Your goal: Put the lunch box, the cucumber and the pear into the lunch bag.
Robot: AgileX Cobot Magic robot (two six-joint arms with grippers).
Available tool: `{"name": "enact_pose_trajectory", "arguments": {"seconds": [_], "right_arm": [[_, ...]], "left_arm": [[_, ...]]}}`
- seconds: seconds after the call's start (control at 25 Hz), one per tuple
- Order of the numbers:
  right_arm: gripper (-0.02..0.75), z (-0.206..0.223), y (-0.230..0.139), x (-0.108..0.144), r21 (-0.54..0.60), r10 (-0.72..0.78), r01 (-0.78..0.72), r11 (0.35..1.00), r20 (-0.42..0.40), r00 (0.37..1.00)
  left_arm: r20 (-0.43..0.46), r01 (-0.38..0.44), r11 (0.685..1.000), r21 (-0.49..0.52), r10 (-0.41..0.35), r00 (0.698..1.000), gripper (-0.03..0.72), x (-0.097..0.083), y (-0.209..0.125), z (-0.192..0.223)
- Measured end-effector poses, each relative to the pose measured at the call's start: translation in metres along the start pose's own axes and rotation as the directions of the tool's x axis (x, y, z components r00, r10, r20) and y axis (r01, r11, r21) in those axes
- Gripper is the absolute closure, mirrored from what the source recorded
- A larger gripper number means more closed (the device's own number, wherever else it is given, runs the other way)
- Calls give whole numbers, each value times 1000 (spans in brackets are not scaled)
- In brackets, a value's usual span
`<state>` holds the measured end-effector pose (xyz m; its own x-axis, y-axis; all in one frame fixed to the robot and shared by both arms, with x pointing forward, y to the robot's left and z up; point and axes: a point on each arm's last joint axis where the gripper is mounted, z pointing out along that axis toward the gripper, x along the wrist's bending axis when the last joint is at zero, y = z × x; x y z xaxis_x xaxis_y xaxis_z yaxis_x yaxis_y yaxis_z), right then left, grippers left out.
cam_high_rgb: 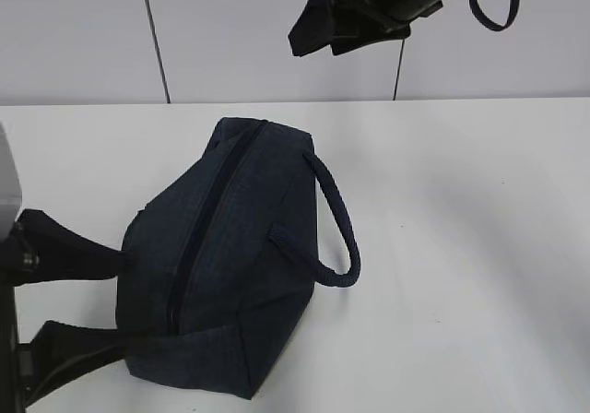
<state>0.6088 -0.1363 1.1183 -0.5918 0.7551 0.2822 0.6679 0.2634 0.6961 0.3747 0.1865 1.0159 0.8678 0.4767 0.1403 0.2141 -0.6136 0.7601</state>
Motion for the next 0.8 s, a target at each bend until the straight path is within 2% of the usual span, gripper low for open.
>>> {"name": "enact_pose_trajectory", "arguments": {"seconds": [0.08, 0.2, 0.28, 0.4, 0.6, 0.8], "right_arm": [[307, 0, -2, 1, 25, 8, -8, 1000, -6, 1000], [307, -2, -6, -1, 70, 17, -20, 997, 39, 999], [307, -8, -9, 0, 94, 14, -22, 995, 86, 996], [308, -20, -16, 1, 118, 15, -33, 992, 149, 989], [308, -39, -43, 5, 163, 18, -52, 985, 209, 978], [309, -56, -84, 8, 223, 40, -101, 970, 264, 964]], "left_arm": [[-40, 16, 992, 123, -11, 999, 287, 8, 2, -8], [-174, 113, 967, 230, -73, 982, 291, 23, 9, -21], [-253, 176, 961, 213, -120, 960, 292, 30, 15, -29], [-292, 238, 959, 154, -186, 938, 292, 30, 20, -40], [-307, 244, 965, 95, -205, 929, 293, 24, 21, -58], [-303, 252, 963, 94, -214, 929, 293, 14, 16, -78]]}}
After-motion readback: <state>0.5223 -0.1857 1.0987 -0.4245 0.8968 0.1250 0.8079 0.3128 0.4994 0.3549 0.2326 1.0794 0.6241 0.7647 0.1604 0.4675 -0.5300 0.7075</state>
